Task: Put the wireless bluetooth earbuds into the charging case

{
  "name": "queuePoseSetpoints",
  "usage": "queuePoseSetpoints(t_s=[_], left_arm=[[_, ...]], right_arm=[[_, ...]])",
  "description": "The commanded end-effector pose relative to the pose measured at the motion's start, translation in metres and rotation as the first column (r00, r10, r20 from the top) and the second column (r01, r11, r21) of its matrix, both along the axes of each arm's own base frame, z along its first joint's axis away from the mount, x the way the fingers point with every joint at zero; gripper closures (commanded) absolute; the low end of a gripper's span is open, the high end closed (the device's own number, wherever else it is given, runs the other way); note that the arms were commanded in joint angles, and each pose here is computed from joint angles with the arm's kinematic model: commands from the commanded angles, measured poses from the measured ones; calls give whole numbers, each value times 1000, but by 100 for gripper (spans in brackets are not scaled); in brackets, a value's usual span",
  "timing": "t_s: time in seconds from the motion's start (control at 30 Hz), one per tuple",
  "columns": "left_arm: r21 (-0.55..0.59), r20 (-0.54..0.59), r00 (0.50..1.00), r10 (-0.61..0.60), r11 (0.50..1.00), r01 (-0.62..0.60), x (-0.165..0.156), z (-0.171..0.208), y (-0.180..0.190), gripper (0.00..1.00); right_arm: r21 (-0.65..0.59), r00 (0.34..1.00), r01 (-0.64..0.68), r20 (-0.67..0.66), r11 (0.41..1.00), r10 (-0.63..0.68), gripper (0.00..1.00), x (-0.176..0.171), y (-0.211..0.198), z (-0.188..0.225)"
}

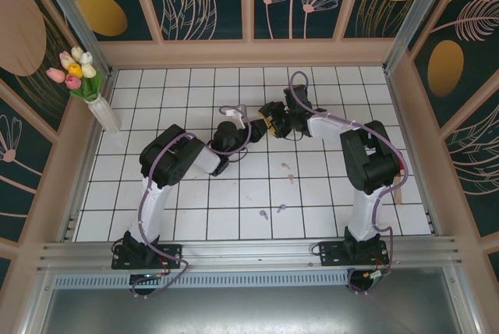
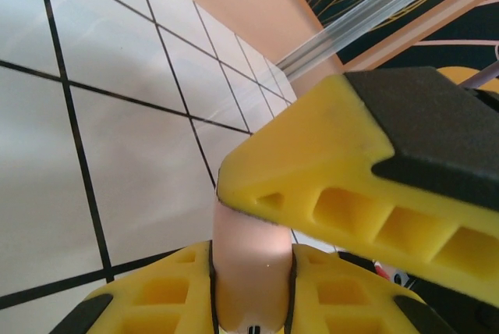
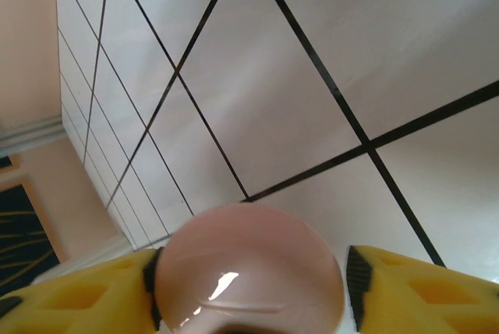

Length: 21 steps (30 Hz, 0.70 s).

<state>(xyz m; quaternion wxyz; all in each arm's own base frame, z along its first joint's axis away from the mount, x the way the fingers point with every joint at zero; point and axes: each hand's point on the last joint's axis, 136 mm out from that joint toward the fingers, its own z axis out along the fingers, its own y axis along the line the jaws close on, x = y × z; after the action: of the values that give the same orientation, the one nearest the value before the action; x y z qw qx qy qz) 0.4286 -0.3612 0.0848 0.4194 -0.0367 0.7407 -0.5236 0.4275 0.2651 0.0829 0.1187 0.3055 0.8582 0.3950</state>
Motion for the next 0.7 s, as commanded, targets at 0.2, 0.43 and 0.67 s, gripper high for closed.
queuePoseSetpoints(t_s=[0.2, 0.43, 0.67], left_arm=[[-4, 67, 992, -105, 994, 105, -15, 31, -9, 92], [109, 49, 945, -323, 942, 316, -48, 32, -23, 93], [172, 25, 885, -465, 874, 454, -68, 41, -17, 93]], right_arm=[[-19, 995, 64, 84, 998, -62, 26, -9, -54, 38], [-121, 963, 86, 265, 989, -51, 25, -23, -111, 48], [-221, 816, -17, 561, 975, 142, 25, -49, -120, 74]])
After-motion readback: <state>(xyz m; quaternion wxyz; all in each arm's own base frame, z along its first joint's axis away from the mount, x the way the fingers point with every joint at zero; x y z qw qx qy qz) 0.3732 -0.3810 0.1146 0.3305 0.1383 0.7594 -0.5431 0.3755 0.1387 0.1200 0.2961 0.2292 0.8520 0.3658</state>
